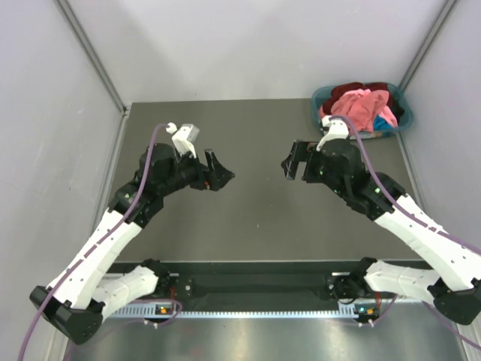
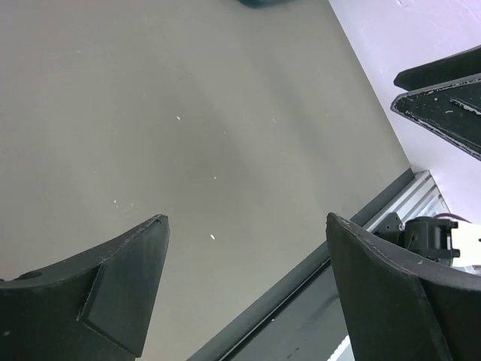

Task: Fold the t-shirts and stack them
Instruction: Grab the tshirt from the pile

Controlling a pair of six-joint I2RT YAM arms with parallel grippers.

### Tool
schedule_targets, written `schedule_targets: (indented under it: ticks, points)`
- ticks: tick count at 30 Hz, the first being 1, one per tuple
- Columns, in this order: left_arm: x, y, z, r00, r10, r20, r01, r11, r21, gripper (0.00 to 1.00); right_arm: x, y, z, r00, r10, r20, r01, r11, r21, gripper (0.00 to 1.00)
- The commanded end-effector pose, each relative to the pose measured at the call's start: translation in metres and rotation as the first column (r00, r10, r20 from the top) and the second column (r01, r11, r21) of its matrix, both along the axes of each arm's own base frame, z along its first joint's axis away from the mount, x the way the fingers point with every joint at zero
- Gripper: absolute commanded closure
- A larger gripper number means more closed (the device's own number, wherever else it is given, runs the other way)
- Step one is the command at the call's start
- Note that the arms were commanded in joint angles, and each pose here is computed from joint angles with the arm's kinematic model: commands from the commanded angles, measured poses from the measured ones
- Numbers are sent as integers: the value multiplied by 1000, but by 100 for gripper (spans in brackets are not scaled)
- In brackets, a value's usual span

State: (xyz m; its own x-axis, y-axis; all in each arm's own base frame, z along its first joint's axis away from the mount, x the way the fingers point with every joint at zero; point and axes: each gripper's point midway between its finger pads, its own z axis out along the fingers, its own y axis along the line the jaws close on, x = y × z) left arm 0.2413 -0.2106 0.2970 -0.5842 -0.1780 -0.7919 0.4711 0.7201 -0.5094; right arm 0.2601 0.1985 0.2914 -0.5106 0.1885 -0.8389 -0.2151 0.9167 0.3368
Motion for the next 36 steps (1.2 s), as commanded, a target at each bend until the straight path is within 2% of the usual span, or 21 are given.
schedule_targets:
  ticks: [1,4,6,8,10,11,13,14,16,17,20,21,25,30,36]
  points:
    - [-1,-1,9,999,-3,34,5,999,-33,10,4,0,24,998,-5,69,2,999,50,0]
    - [3,3,-4,999,32,7,-32,999,-7,11,15,-2,24,996,-56,69,55,998,15,0]
    - [8,7,-16,998,62,-20,-61,998,25,11,29,5,19,995,-38,88,42,998,-43,0]
    - [8,4,-24,998,53,-40,-52,998,26,11,52,5,11,993,-69,92,76,994,-72,0]
    - [6,1,-30,998,30,-46,-29,999,19,11,73,2,12,995,-76,65,78,996,-35,0]
    - [6,-2,-28,999,18,-39,-18,1000,9,11,94,-9,-1,997,-82,0,82,997,9,2]
    - [6,-2,-30,999,11,-52,-10,1000,18,11,119,-30,2,993,-119,-23,120,992,49,4]
    - [4,-1,-33,998,11,-66,-9,1000,27,11,140,-55,-9,984,-175,-41,176,984,18,6]
    - [2,-2,-35,998,2,-69,0,1000,28,12,160,-87,-5,965,-259,-33,259,966,-19,14]
    - [2,-2,-34,998,1,-63,0,1000,25,12,177,-119,-21,941,-333,-67,331,943,-44,25]
    - [-3,-2,-34,998,-9,-58,10,1000,13,11,203,-170,-39,888,-445,-117,441,895,-61,44]
    - [-3,-2,-34,998,-10,-58,11,1000,11,11,208,-181,-41,874,-471,-124,467,882,-61,47]
    - [-6,-4,-35,998,-22,-62,21,1000,-12,11,230,-221,-48,823,-555,-119,547,832,-96,51]
    - [-6,-7,-41,997,-36,-75,35,999,-17,12,244,-253,-89,765,-613,-195,585,789,-187,51]
    - [0,-6,-49,997,-22,-73,23,1000,6,13,260,-258,-124,766,-594,-248,578,804,-141,50]
